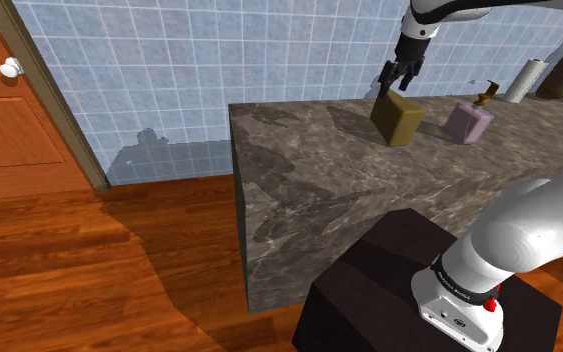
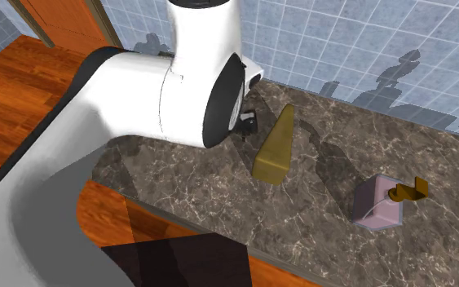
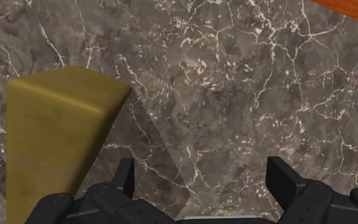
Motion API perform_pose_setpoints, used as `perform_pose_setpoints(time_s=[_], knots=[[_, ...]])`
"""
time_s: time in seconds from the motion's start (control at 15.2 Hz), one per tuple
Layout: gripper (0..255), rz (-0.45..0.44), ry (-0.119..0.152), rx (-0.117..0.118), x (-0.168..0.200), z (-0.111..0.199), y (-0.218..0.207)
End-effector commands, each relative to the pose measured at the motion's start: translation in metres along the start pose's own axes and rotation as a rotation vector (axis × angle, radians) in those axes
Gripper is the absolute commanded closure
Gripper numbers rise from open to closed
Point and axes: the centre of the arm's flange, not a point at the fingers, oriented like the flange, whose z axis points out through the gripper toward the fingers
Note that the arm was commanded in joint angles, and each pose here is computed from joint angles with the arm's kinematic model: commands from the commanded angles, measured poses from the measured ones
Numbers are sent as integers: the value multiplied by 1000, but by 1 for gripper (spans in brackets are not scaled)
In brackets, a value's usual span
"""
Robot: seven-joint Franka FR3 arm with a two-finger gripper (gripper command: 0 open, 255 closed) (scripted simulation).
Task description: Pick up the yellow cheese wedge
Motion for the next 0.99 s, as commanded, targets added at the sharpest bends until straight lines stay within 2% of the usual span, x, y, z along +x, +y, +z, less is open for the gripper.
perform_pose_setpoints(time_s=[0.0,0.79,0.92], knots=[[0,25,-4,6,14,10,23],[0,175,-30,46,81,70,161],[0,184,-32,49,84,80,170]])
